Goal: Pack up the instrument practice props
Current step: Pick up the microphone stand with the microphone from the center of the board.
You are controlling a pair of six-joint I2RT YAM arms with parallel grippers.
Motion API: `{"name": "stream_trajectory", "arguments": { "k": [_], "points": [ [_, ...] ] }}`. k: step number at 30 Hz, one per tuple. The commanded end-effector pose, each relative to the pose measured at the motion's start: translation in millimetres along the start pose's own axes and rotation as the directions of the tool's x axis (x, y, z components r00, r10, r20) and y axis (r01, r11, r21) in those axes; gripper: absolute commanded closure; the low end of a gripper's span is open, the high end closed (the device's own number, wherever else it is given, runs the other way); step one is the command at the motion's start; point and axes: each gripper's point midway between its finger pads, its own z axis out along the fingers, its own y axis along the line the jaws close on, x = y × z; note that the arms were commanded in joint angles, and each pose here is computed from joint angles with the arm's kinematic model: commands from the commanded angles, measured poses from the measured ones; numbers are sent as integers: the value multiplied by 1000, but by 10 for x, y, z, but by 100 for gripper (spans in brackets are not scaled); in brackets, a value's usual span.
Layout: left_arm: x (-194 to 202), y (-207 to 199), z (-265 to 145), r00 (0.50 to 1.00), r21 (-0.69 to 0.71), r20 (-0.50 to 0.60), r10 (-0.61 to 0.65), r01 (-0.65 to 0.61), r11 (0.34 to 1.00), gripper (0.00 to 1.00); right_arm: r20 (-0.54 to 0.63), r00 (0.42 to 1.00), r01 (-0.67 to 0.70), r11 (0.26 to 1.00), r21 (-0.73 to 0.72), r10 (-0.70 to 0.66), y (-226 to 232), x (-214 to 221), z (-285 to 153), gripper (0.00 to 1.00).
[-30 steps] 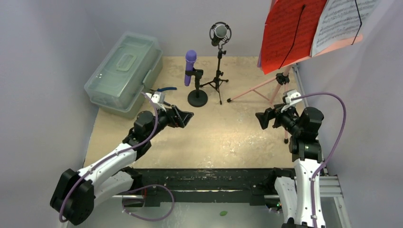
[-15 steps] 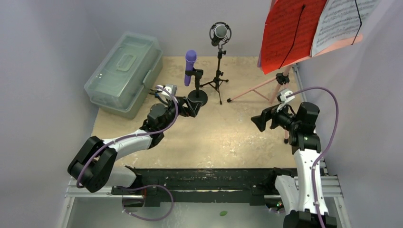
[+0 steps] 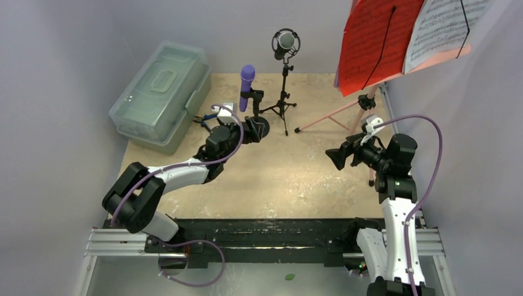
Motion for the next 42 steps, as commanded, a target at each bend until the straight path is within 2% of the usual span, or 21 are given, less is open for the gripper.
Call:
{"name": "stream_trajectory", "arguments": {
  "k": [1, 5, 7, 9, 19, 23, 31, 42],
  "points": [
    [-164, -235, 205, 999, 28, 28, 31, -32, 999, 18, -31, 999, -44, 999, -24, 43, -51, 30, 92, 1],
    [-121, -231, 260, 998, 28, 18, 61, -62, 998, 21, -14, 1000, -10, 999, -42, 9, 11, 11, 53, 1],
    [-79, -214, 236, 998, 44, 41, 51, -52, 998, 28, 21, 999, 25, 999, -39, -24, 68, -63, -11, 1],
    [29, -117, 191, 999, 1, 30, 18, -18, 1000, 33, 54, 997, 63, 998, -10, -63, 87, -116, -79, 1],
    [101, -9, 298, 999, -157, 34, 30, -24, 987, 37, 63, 995, 77, 995, 68, -81, 1, -169, -141, 1],
    [134, 25, 388, 996, -162, 61, 66, -56, 985, 43, 75, 993, 89, 993, 74, -95, 13, -193, -163, 1],
    [53, -49, 658, 978, -140, 131, 160, -142, 980, 47, 79, 992, 92, 994, 64, -97, 40, -208, -170, 1],
    [-30, 127, 928, 957, -223, 181, 226, -184, 957, 50, 85, 991, 97, 994, 49, -101, 72, -227, -174, 1]
  ]
}}
